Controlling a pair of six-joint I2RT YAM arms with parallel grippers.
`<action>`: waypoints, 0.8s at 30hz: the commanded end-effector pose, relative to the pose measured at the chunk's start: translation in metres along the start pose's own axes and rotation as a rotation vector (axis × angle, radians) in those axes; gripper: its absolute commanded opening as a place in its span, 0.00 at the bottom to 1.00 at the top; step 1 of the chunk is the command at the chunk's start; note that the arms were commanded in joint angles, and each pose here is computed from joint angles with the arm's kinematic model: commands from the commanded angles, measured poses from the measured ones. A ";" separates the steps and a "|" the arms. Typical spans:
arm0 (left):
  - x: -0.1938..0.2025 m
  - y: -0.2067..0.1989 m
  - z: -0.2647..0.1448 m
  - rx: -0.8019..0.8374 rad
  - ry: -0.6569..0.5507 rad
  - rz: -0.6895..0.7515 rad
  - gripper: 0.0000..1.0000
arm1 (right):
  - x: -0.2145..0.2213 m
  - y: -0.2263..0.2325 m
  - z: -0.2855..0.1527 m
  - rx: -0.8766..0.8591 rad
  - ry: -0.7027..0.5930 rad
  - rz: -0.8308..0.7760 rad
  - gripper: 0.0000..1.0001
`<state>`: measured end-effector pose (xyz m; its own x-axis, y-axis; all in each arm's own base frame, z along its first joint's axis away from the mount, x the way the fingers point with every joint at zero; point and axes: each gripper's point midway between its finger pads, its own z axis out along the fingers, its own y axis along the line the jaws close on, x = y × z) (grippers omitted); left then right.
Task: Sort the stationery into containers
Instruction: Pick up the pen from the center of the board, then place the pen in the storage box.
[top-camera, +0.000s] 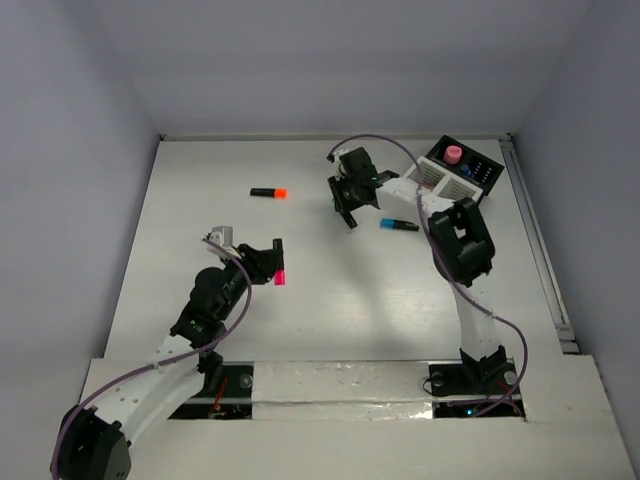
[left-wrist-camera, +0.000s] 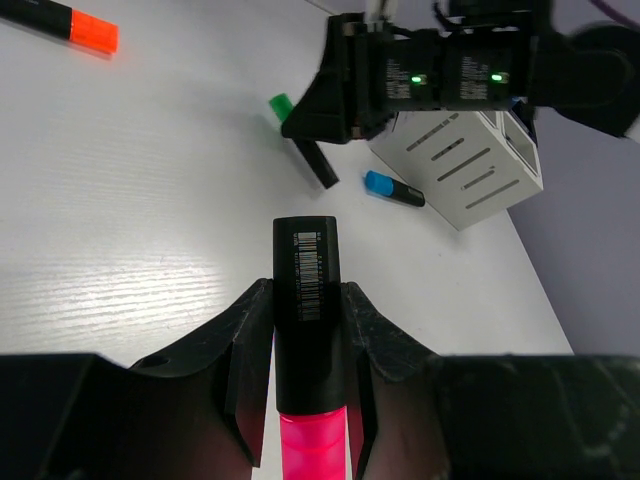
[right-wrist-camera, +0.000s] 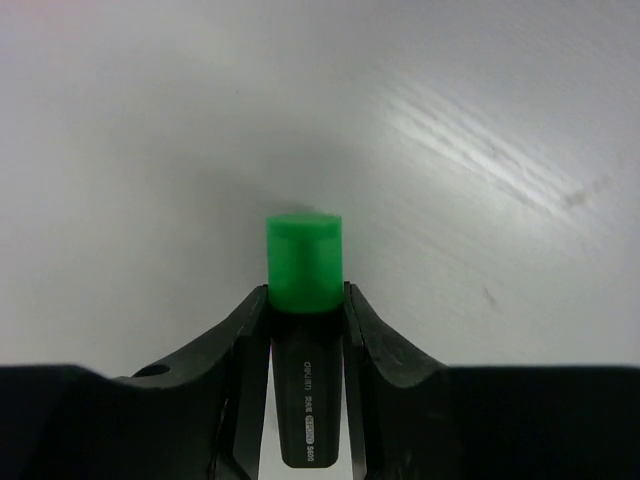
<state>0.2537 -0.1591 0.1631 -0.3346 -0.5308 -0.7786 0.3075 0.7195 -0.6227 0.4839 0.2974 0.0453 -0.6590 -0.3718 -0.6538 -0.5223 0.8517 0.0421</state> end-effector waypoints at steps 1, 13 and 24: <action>-0.009 -0.010 0.001 0.041 -0.041 0.003 0.00 | -0.124 -0.002 -0.103 0.039 -0.482 0.158 0.03; -0.005 -0.022 0.003 0.104 -0.020 -0.020 0.00 | -0.061 -0.138 -0.304 0.572 -0.904 0.468 0.01; -0.011 -0.044 0.004 0.161 -0.027 -0.007 0.00 | -0.005 -0.237 -0.311 0.863 -0.883 0.552 0.01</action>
<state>0.2467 -0.1796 0.1618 -0.3822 -0.5143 -0.7678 0.3616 0.6814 -0.6364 0.4348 0.0057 0.2523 -0.0536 0.1732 -0.9834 0.3498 0.9257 0.1439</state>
